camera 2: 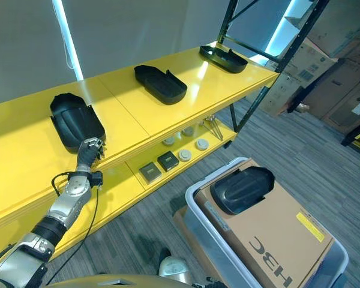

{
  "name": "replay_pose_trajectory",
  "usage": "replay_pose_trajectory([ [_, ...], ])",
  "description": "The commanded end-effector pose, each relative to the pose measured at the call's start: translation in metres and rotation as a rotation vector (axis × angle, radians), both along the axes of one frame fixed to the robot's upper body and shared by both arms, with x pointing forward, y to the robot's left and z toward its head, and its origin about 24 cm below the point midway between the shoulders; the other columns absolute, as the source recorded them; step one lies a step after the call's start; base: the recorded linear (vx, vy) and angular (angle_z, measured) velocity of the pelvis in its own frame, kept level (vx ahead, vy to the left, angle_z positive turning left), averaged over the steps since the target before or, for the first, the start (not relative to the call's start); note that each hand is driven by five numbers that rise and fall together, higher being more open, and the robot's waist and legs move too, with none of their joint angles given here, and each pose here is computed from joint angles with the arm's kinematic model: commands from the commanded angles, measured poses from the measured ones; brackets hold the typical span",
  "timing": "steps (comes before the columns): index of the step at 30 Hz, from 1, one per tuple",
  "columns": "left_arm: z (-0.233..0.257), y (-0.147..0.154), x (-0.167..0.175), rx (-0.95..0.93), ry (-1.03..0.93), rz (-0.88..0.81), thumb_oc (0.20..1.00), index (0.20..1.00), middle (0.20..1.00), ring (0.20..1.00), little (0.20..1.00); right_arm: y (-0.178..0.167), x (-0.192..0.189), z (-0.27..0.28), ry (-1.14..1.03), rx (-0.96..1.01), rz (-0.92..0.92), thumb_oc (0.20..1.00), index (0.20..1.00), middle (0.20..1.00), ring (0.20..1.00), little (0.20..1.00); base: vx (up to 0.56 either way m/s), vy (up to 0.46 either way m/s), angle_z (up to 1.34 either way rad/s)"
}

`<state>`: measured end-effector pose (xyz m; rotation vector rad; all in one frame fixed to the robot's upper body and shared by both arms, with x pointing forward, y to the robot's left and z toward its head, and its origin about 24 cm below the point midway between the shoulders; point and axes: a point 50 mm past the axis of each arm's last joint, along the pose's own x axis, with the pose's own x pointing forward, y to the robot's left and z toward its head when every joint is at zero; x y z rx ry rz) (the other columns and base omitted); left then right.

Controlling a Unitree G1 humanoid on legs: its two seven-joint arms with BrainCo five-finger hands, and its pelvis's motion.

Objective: Move parts from the plastic box to the shelf.

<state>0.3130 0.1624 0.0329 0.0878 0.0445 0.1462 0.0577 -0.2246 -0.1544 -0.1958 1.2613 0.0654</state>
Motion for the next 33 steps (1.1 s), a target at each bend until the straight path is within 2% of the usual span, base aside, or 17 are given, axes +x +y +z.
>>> replay_pose_trajectory([
  [1,0.03,-0.001,0.018,0.001,-0.132,0.024,0.2,0.2,0.2,0.2,0.2,-0.006,-0.006,0.001,0.02,-0.02,0.048,1.0,1.0,1.0,1.0,1.0,0.0,0.0,0.0],
  [11,0.034,-0.002,0.018,-0.013,-0.16,-0.006,0.2,0.2,0.2,0.2,0.2,-0.005,-0.004,0.001,0.011,-0.016,0.044,1.0,1.0,1.0,1.0,1.0,0.0,0.0,0.0],
  [12,0.038,-0.005,0.018,-0.012,-0.183,-0.056,0.435,0.435,0.435,0.435,0.435,-0.006,-0.003,0.001,0.01,-0.017,0.047,1.0,1.0,1.0,1.0,1.0,0.0,0.0,0.0],
  [13,0.041,-0.008,0.017,-0.011,-0.198,-0.079,1.0,1.0,1.0,1.0,1.0,-0.005,-0.003,0.001,0.009,-0.017,0.046,1.0,1.0,1.0,1.0,1.0,0.0,0.0,0.0],
  [19,0.065,-0.022,0.012,-0.039,-0.301,-0.208,1.0,1.0,1.0,1.0,1.0,-0.006,-0.001,0.001,0.002,-0.018,0.033,1.0,1.0,1.0,1.0,1.0,0.0,0.0,0.0],
  [22,0.083,-0.03,0.003,-0.07,-0.373,-0.316,1.0,1.0,1.0,1.0,1.0,-0.007,0.001,0.001,-0.008,-0.022,0.013,1.0,1.0,1.0,1.0,1.0,0.0,0.0,0.0],
  [24,0.1,-0.036,-0.013,-0.11,-0.428,-0.451,1.0,1.0,1.0,1.0,1.0,-0.01,0.002,0.002,-0.028,-0.029,-0.026,1.0,1.0,1.0,1.0,1.0,0.0,0.0,0.0],
  [28,0.106,-0.039,-0.032,-0.166,-0.429,-0.618,1.0,1.0,1.0,1.0,1.0,-0.015,0.005,0.004,-0.057,-0.039,-0.076,1.0,1.0,1.0,1.0,1.0,-0.02,0.011,0.03],
  [33,0.1,-0.028,-0.055,-0.266,-0.387,-0.703,1.0,1.0,1.0,1.0,1.0,-0.021,0.012,0.01,-0.137,-0.033,-0.161,1.0,1.0,1.0,1.0,1.0,-0.01,0.011,0.03],
])
